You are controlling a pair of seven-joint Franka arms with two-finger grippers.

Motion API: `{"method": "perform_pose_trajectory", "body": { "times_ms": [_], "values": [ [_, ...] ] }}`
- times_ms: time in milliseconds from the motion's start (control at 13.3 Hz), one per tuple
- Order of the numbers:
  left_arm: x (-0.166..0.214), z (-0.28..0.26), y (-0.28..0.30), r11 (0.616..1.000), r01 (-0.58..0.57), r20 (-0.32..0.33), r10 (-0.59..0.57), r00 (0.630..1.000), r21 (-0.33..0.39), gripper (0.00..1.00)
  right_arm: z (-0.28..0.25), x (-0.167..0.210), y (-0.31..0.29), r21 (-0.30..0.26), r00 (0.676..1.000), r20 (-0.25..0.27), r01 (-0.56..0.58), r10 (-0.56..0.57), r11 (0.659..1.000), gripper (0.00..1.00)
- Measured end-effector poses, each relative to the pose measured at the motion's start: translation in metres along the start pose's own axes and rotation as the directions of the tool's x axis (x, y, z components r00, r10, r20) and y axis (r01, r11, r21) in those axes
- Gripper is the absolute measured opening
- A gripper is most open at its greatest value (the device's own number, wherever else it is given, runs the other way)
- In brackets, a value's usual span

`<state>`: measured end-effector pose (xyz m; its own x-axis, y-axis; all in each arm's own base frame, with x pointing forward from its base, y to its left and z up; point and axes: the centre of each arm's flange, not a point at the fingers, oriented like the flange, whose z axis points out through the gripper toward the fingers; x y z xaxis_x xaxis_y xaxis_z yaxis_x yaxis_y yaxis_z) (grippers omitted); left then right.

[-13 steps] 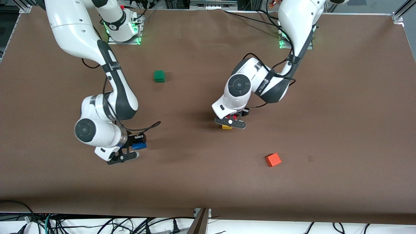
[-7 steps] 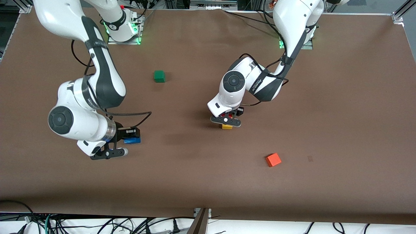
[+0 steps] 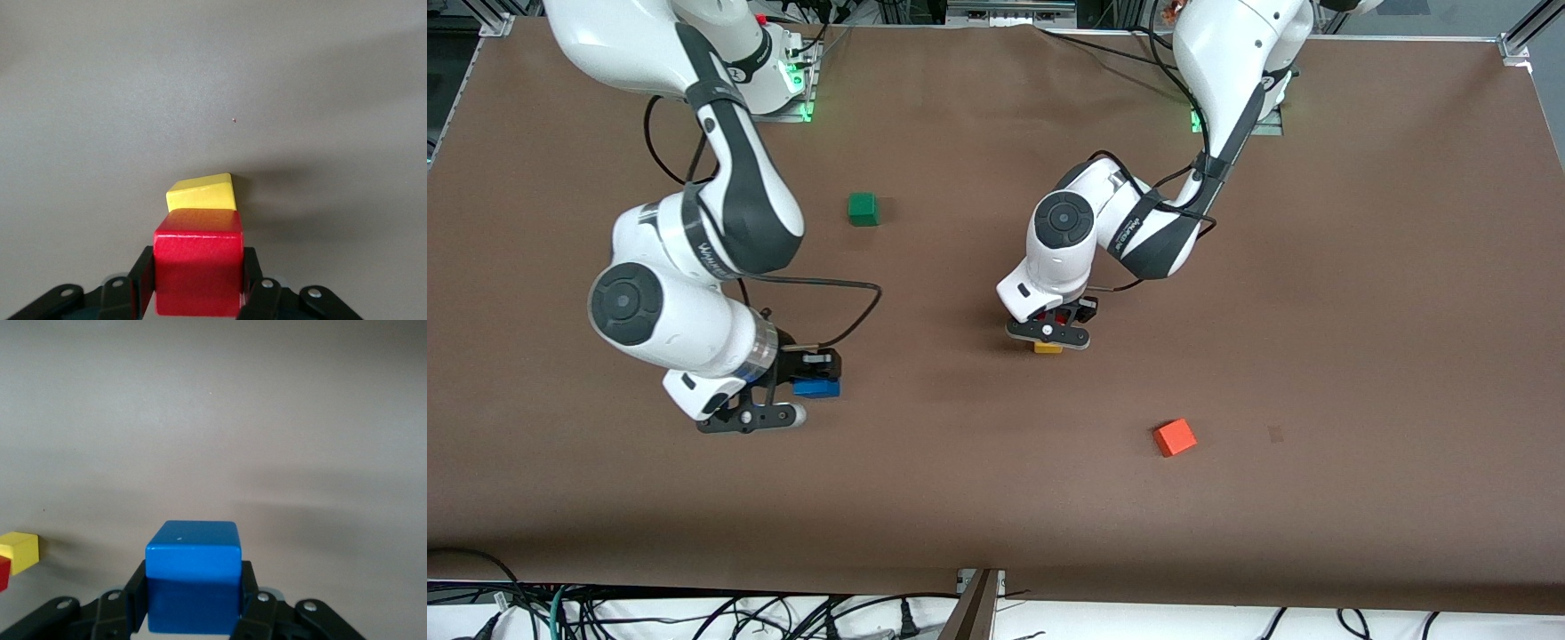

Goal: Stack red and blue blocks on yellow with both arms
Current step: 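Lower the red cube onto the yellow cube while the right gripper lifts blue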

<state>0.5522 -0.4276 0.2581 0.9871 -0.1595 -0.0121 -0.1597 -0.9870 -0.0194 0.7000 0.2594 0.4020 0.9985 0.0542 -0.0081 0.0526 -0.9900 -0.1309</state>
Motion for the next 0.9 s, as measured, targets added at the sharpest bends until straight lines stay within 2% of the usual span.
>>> {"method": "perform_pose_trajectory", "body": {
  "times_ms": [902],
  "values": [
    [0.001,0.003,0.004,1.0,0.021,-0.019,-0.022,1.0,-0.014,0.55,0.007,-0.01,-0.066,0.011,0.994,-0.043,-0.1,0.1,0.995,0.55]
  ]
}}
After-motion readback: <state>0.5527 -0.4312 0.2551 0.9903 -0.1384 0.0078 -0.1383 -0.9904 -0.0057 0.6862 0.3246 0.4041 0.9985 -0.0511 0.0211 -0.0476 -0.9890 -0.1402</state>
